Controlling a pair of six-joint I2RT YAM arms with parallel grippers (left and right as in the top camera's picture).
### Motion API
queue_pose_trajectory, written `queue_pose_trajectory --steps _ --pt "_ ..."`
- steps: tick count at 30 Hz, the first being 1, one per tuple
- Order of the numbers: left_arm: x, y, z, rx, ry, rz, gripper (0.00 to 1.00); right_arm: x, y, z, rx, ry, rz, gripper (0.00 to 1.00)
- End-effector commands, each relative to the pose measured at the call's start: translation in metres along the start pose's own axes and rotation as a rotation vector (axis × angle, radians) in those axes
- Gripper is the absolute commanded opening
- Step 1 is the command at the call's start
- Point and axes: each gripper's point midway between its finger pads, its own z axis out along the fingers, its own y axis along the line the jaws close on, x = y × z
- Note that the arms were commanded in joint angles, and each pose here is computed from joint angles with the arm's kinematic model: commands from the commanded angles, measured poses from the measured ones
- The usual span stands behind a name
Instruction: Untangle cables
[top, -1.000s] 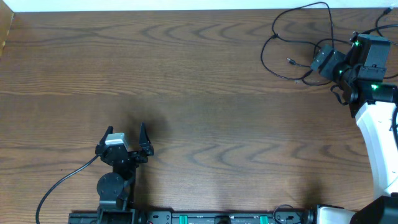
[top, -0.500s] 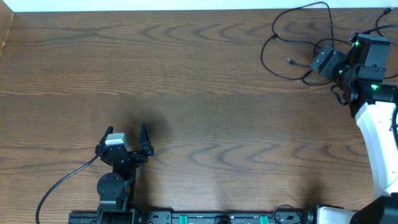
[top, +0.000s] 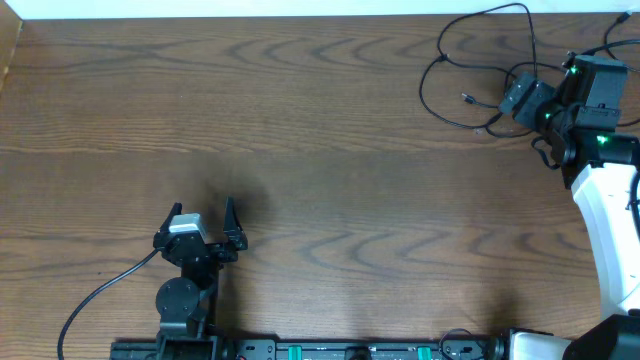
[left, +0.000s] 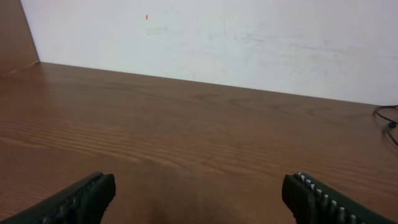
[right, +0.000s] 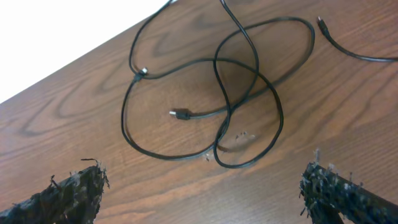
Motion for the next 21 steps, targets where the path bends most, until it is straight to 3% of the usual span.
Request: queue_pose_trajectory --steps 1,21 --pt "0.016 0.007 0.0 -0.035 0.052 -0.003 0.91 0.003 0.0 0.001 0.004 0.014 -0.011 0.99" --pt "0.016 0.007 0.0 -0.035 0.053 -0.003 0.91 0.006 -0.008 -0.029 0.03 -0.014 -0.012 0.99"
